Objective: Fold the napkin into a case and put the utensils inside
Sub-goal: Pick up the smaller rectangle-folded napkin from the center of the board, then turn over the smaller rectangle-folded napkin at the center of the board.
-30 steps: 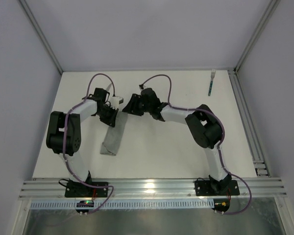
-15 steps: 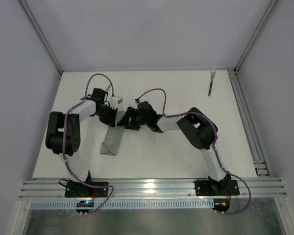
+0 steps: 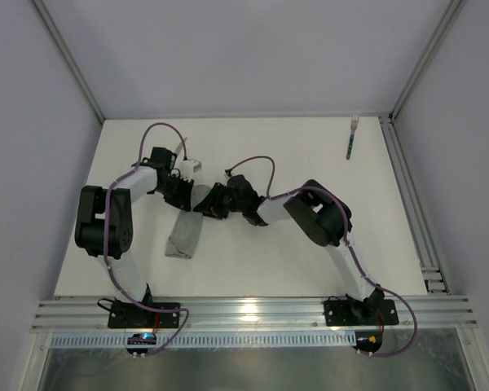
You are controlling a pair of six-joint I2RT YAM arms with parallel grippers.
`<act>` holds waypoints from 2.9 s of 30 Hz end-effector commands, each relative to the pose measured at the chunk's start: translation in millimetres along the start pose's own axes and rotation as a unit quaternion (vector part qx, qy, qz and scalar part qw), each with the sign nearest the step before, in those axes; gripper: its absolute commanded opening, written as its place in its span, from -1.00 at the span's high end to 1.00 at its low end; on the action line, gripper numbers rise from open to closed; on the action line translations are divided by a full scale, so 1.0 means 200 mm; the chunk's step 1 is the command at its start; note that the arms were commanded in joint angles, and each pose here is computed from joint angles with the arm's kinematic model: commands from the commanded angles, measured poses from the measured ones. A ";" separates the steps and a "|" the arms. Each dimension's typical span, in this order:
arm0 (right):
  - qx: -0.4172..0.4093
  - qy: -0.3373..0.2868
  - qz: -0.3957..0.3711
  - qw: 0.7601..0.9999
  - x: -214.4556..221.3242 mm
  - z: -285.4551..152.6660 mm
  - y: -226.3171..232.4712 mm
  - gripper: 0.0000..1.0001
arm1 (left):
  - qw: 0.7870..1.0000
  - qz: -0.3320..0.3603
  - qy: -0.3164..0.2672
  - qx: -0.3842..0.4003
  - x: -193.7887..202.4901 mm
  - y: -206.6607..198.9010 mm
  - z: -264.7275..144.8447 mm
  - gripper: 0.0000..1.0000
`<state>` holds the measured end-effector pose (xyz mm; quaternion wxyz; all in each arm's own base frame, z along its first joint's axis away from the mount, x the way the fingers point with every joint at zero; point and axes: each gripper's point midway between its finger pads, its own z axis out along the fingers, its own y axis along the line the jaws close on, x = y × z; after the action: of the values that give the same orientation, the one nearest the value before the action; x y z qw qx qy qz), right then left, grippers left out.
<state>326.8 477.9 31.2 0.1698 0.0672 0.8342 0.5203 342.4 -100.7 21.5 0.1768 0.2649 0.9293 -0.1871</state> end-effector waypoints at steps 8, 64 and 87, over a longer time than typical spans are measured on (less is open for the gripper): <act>-0.011 -0.018 0.014 1.000 -0.01 0.07 0.01 0.94 | 1.000 -0.012 0.010 -0.001 0.07 0.05 0.04 0.78; 0.622 0.196 -0.367 0.663 -0.70 -1.72 -0.66 0.94 | 0.992 -0.019 -0.106 -0.068 -0.10 0.18 -0.70 0.15; 0.637 0.205 -0.506 0.545 -0.28 -1.02 -0.67 0.94 | 0.989 -0.028 -0.120 -0.084 -0.08 0.26 -0.76 0.16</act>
<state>321.2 185.2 17.9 0.1047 -0.4079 0.8210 -0.3856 342.8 -4.8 121.6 0.2684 0.1896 0.9312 -0.1581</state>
